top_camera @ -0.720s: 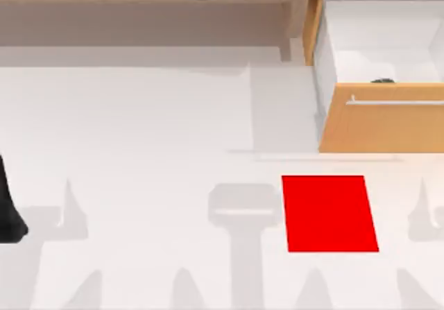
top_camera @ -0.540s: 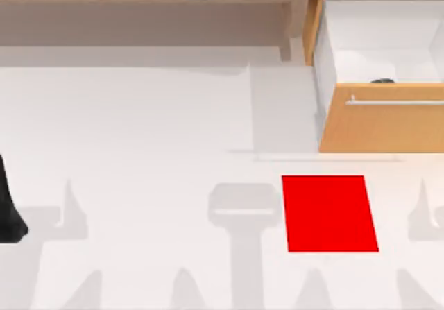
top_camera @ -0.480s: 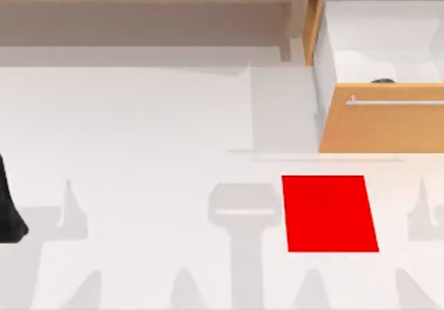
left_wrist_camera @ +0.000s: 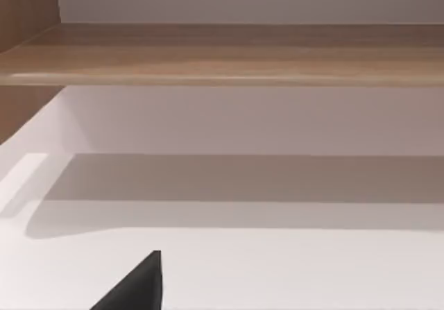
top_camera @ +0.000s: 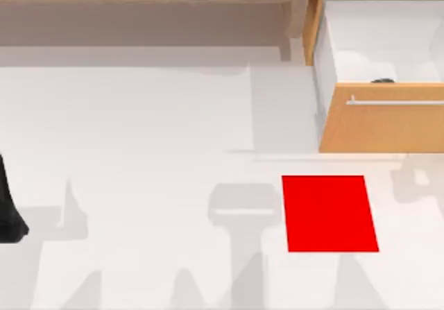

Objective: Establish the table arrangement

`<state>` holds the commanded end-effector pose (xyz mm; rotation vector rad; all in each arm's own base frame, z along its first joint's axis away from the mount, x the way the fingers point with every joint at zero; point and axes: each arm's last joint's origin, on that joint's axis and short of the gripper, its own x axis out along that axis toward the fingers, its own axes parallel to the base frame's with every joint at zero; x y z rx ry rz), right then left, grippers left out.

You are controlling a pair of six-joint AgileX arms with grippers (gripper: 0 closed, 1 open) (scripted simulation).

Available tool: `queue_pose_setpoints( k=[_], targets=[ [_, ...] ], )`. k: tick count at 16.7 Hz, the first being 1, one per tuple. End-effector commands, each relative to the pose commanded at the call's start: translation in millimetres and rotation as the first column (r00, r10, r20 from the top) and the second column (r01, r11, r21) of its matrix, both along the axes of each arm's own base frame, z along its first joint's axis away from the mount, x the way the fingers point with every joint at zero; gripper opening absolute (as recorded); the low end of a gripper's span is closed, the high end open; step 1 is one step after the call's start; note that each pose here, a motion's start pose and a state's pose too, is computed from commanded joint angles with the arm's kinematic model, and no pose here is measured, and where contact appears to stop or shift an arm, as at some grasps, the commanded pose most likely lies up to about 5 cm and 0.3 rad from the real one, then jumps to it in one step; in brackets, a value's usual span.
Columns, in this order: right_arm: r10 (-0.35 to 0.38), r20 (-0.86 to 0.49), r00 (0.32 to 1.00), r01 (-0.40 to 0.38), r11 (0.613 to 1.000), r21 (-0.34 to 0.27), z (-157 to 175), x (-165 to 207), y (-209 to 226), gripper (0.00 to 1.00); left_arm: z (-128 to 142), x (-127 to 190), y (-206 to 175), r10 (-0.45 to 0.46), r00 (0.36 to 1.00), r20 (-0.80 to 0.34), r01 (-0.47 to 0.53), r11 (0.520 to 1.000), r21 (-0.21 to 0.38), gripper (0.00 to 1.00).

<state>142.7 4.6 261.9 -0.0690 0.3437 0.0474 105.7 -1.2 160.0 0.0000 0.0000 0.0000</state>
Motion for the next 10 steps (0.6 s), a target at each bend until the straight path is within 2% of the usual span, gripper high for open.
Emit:
queue_pose_setpoints(
  k=[3, 5, 7, 10],
  targets=[
    [0.033, -0.201, 0.979, -0.04, 0.999, -0.031, 38, 54, 7, 1.0, 0, 0, 0, 0.0, 1.0, 0.0, 0.0, 1.0, 0.0, 1.0],
    [0.052, -0.338, 0.94, -0.071, 0.996, -0.046, 51, 101, 13, 1.0, 0, 0, 0, 0.0, 1.0, 0.0, 0.0, 1.0, 0.0, 1.0],
    [0.067, -0.466, 0.882, -0.106, 0.993, -0.057, 52, 152, 20, 1.0, 0, 0, 0, 0.0, 1.0, 0.0, 0.0, 1.0, 0.0, 1.0],
    [0.084, -0.627, 0.774, -0.157, 0.986, -0.062, 31, 225, 33, 1.0, 0, 0, 0, 0.0, 1.0, 0.0, 0.0, 1.0, 0.0, 1.0]
  ],
)
